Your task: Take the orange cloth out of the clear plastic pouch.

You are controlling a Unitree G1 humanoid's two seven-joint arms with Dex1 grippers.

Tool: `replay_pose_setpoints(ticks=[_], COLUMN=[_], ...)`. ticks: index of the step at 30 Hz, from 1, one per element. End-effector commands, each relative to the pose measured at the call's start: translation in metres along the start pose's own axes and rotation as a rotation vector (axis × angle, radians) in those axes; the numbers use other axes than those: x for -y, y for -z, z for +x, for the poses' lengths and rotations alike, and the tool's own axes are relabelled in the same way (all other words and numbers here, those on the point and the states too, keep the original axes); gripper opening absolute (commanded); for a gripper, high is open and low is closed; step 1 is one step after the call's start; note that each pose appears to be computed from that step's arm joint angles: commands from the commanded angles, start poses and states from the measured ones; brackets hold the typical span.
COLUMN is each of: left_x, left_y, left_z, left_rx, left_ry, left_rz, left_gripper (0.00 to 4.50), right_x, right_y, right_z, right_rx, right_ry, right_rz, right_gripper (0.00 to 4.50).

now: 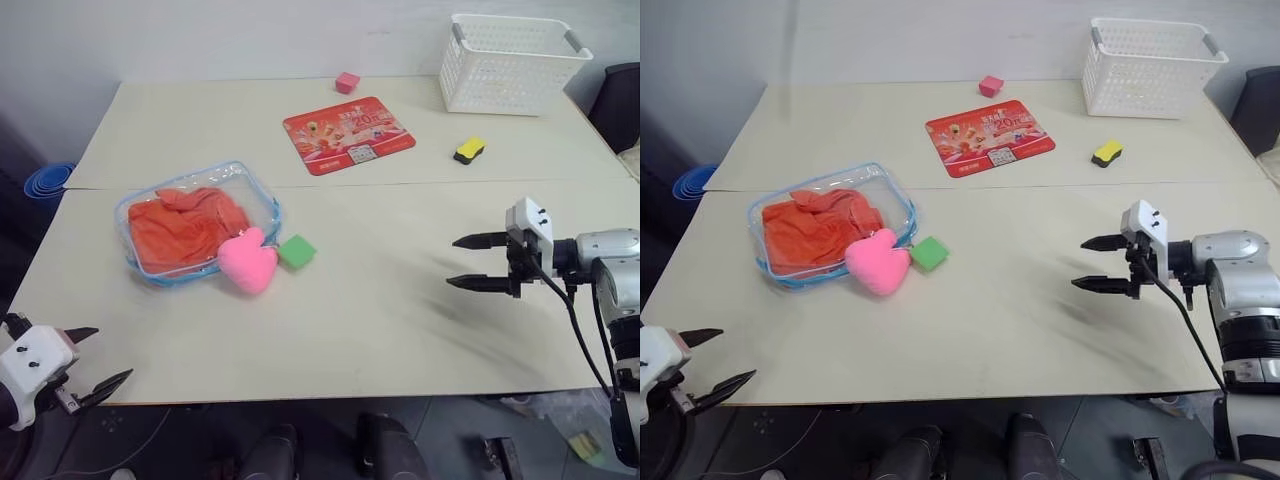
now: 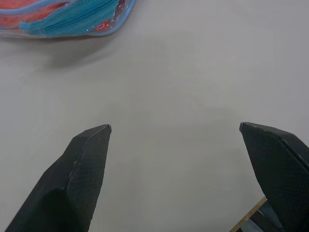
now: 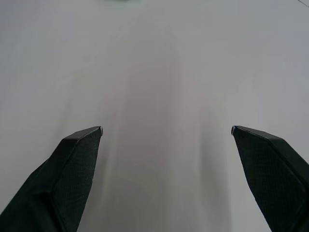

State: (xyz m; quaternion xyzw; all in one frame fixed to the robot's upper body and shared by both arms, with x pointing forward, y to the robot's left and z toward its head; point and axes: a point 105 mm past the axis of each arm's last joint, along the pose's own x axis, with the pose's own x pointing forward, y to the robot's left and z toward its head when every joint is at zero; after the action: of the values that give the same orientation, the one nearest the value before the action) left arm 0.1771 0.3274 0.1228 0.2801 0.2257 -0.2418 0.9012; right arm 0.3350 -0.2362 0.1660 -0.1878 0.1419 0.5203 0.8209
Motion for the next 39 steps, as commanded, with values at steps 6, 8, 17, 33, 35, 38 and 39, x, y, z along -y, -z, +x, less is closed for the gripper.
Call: replay_pose_setpoints(ticks=[6,8,17,33,35,38,39], left_x=[0.002,0.004,0.010,0.051,0.050,0.043,0.039], left_y=[-0.006,-0.007,-0.020,-0.137,-0.147,-0.154,-0.154], left_z=[0.001,0.002,0.008,0.015,0.015,0.016,0.016], left_rx=[0.010,0.012,0.065,0.452,0.457,0.451,0.446], left_ry=[-0.011,0.002,0.035,0.403,0.417,0.385,0.373], left_rz=[-0.003,-0.012,-0.072,-0.181,-0.152,-0.125,-0.122], left_gripper=[4.50,4.50,4.50,4.50,4.50,4.50,4.50], right_x=[-0.003,-0.004,-0.005,-0.052,-0.054,-0.064,-0.070], right_y=[-0.013,-0.011,-0.015,-0.068,-0.077,-0.083,-0.085], right_z=[0.003,0.004,0.011,0.109,0.125,0.147,0.155], right_rx=[0.030,0.024,0.053,0.299,0.335,0.333,0.334], right_ry=[0.007,0.011,0.041,0.120,0.164,0.166,0.149], right_rz=[-0.025,-0.030,-0.025,0.170,0.213,0.237,0.244], right_gripper=[4.49,4.49,4.49,4.49,4.49,4.49,4.49])
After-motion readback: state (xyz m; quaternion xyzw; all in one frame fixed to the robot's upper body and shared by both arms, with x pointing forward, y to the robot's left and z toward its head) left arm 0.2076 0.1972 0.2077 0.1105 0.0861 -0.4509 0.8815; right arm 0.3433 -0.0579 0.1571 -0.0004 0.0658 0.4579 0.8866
